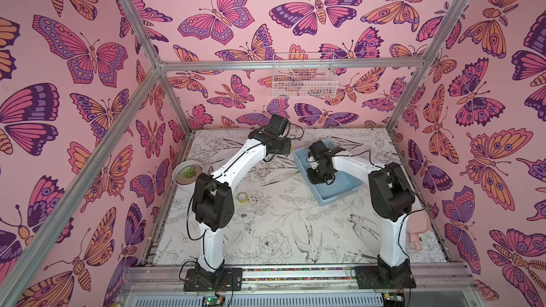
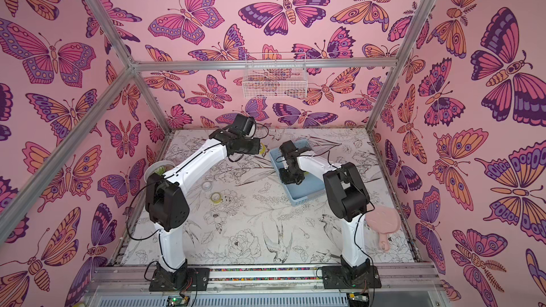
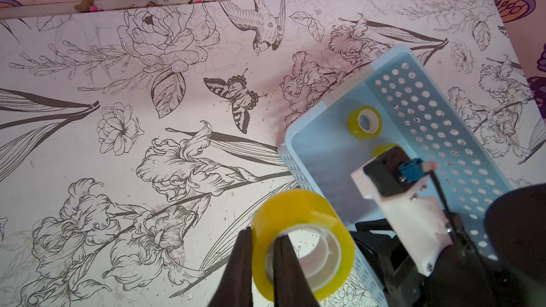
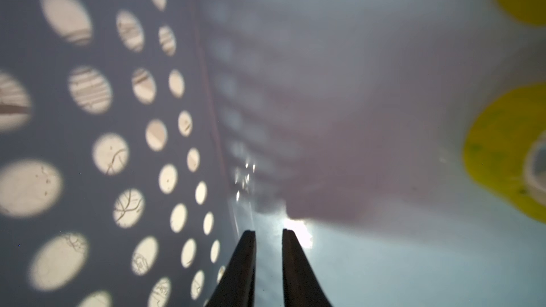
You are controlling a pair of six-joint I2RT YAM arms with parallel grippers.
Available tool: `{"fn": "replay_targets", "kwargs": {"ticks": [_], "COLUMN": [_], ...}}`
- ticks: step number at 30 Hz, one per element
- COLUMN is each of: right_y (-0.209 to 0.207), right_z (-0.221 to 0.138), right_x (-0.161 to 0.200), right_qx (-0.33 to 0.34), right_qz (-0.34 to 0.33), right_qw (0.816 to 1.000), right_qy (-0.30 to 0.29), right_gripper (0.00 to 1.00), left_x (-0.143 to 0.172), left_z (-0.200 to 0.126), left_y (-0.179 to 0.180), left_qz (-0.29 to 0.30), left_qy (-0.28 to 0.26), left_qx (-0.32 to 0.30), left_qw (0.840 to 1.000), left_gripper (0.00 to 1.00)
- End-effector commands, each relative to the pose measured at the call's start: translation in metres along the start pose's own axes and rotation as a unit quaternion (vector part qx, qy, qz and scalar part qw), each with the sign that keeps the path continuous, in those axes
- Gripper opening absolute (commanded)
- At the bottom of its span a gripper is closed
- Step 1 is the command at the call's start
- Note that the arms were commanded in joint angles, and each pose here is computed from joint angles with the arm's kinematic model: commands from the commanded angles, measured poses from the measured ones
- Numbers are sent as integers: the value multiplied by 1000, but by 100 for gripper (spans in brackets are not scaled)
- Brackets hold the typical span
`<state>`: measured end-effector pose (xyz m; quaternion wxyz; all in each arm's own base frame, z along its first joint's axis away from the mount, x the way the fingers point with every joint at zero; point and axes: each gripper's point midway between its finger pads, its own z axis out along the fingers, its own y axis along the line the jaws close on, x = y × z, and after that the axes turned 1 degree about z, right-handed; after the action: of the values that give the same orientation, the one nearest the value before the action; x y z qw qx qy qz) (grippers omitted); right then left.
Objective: Put the transparent tape into the storage box
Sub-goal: Move the storage box to the center of the board, then place the tape in the storage box.
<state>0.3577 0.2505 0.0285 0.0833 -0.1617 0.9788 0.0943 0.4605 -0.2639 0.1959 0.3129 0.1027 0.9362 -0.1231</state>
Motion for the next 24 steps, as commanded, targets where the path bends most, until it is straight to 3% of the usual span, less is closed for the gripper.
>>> {"fn": "replay_targets", "kwargs": {"ticks": [1,24], "right_y": [22,124], "right_z": [-8,-9], "right_x": [12,50], "right_qx": [-23,-98], "right_qz": [-17,-178], "right_qw": [1000,979], "right_qy": [6,20], "right_gripper": [22,22], "left_x": [-5,-1], "left_z": [-11,-30], "left_y": [5,25], "left_qz": [2,-18], "left_qy": [-9,-25], "left_qx": [-11,-53], "left_qw": [1000,998], "left_gripper": [0,0]}}
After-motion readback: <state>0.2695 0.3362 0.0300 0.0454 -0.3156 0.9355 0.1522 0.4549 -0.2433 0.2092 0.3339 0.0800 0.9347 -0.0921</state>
